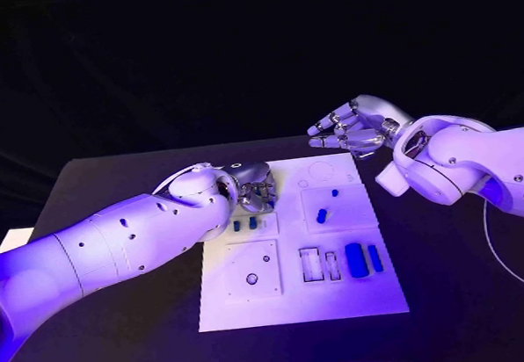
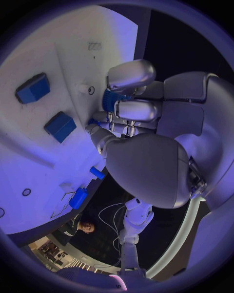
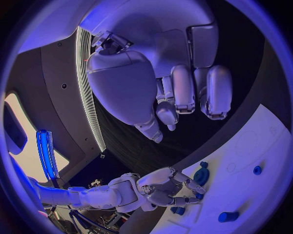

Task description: Assemble the parts on the task board

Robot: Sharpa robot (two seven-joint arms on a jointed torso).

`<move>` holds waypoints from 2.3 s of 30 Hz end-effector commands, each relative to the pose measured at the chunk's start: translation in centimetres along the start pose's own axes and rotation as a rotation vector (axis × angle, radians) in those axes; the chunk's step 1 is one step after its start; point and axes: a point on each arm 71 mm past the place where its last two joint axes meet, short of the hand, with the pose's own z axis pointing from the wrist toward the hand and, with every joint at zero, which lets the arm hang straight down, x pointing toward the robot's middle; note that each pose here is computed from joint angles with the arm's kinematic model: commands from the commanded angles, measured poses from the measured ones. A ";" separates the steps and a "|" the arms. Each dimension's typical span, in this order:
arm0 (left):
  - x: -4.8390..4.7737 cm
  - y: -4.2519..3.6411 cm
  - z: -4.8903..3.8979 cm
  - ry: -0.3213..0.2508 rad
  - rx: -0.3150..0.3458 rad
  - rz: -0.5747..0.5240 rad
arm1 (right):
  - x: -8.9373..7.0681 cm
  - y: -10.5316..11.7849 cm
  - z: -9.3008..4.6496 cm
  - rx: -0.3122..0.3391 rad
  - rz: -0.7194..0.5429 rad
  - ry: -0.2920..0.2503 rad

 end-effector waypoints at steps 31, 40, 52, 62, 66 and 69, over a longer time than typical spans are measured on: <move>-2.05 1.03 -2.23 -0.090 -0.017 -0.191 | 0.2 0.1 0.0 -0.009 -0.009 0.020; -2.69 3.12 -4.11 -0.057 -0.066 -0.239 | 0.1 0.0 -0.1 -0.006 -0.010 0.020; -2.04 5.22 -4.63 0.011 -0.115 -0.249 | 0.1 0.0 -0.1 -0.006 -0.010 0.022; -1.84 5.69 -4.08 0.006 -0.129 -0.252 | 0.1 0.0 -0.1 -0.003 -0.013 0.024; -1.69 5.65 -3.91 0.017 -0.132 -0.251 | 0.2 0.0 -0.1 -0.004 -0.013 0.025; -1.56 5.61 -3.84 0.027 -0.132 -0.250 | 0.2 0.0 -0.1 -0.003 -0.013 0.025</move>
